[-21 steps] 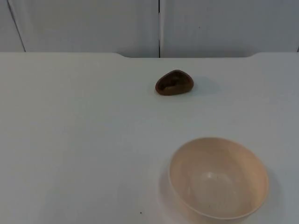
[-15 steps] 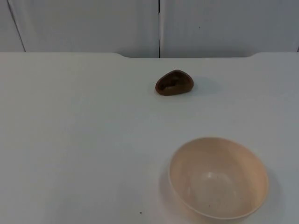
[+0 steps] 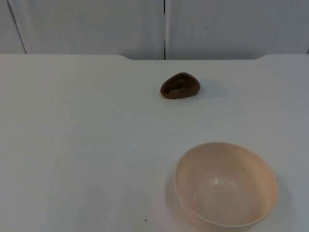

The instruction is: Pick up the bowl with the left hand and pour the coffee beans from the cup into the bowl with the right hand.

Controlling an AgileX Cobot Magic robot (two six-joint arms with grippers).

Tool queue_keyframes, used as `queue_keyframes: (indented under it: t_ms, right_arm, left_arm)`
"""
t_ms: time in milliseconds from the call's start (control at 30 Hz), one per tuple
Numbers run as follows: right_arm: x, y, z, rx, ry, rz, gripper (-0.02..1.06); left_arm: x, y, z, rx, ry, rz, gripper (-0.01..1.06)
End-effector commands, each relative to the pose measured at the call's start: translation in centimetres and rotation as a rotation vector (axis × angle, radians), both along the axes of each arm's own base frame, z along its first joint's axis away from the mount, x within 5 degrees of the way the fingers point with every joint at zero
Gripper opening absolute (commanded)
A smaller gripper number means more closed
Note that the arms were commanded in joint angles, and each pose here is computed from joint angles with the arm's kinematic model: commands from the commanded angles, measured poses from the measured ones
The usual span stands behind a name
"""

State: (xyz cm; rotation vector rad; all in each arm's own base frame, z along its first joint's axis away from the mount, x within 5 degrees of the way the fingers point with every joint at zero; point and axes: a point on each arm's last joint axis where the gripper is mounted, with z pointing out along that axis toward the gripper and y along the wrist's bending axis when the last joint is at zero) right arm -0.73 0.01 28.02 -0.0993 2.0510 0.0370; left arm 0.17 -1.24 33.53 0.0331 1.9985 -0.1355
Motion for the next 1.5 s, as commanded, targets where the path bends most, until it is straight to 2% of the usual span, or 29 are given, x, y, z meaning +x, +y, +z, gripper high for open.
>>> queue_keyframes:
  t_ms: [0, 167, 433, 533, 700, 833, 1200, 1467]
  right_arm:
    - [0.0, 0.0, 0.0, -0.009, -0.008, -0.002, 1.05]
    - [0.0, 0.0, 0.0, -0.009, -0.008, -0.002, 1.05]
    - [0.0, 0.0, 0.0, -0.009, -0.008, -0.002, 1.05]
    - [0.0, 0.0, 0.0, -0.009, -0.008, -0.002, 1.05]
    - [0.0, 0.0, 0.0, -0.009, -0.008, -0.002, 1.05]
    - [0.0, 0.0, 0.0, -0.009, -0.008, -0.002, 1.05]
    - [0.0, 0.0, 0.0, -0.009, -0.008, -0.002, 1.05]
    - [0.0, 0.0, 0.0, -0.009, -0.008, -0.002, 1.05]
  left_arm:
    - [0.1, -0.2, 0.4, -0.027, -0.016, -0.015, 1.05]
    - [0.1, -0.5, 0.4, -0.064, -0.013, -0.041, 1.05]
    - [0.5, -0.8, 0.5, -0.082, 0.003, -0.061, 1.05]
    - [1.9, -1.3, 0.5, -0.108, 0.062, -0.123, 1.05]
    - [3.8, -1.4, 0.3, -0.103, 0.139, -0.147, 1.05]
    - [6.7, -1.7, -0.2, -0.103, 0.248, -0.197, 1.05]
    - [11.3, -2.5, -1.3, -0.13, 0.342, -0.312, 1.05]
    - [13.0, -2.5, -2.2, -0.139, 0.415, -0.313, 1.05]
